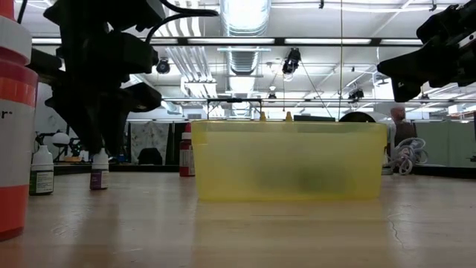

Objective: Pick & Place food coloring
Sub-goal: Put the small violet food coloring bottle into the yellow bin

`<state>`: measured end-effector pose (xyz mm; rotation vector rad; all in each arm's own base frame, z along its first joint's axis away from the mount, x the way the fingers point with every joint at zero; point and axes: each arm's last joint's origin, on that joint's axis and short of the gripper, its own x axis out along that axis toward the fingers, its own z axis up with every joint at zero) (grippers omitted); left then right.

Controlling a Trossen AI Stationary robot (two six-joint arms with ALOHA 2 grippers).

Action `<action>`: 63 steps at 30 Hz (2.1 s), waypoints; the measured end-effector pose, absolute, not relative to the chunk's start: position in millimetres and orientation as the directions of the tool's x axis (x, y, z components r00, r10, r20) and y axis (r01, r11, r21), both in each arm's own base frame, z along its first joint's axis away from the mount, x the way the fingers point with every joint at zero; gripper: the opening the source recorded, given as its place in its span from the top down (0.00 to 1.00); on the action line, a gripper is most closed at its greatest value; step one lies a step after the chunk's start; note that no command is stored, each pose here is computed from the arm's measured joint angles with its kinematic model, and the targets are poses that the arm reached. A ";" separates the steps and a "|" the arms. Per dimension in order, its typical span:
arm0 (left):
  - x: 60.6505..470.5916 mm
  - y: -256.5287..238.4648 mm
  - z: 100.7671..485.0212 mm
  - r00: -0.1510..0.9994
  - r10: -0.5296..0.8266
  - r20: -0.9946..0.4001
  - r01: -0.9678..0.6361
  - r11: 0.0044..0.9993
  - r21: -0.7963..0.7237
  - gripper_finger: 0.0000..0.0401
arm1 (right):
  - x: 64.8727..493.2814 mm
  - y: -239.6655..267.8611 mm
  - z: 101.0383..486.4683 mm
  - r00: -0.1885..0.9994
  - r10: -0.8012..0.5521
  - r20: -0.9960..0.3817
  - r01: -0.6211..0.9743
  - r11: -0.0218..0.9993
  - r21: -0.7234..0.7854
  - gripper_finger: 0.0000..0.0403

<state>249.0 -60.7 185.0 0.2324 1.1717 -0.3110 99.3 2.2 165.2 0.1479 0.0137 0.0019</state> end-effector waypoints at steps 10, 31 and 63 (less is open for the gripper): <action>249.6 -60.9 172.8 0.326 -0.111 -0.939 0.343 0.939 0.008 0.79 | 99.3 2.2 165.2 1.000 0.003 -0.014 -0.001 0.989 0.148 0.97; 254.2 -61.9 165.5 0.318 -0.108 -0.942 0.337 0.941 0.006 0.83 | 99.3 2.2 165.3 1.000 0.003 -0.014 -0.001 0.989 0.147 0.97; 321.7 -54.2 269.0 0.523 -0.044 -0.851 0.345 0.924 0.165 0.87 | 99.2 2.2 165.3 1.000 0.003 -0.013 -0.001 0.989 0.148 0.97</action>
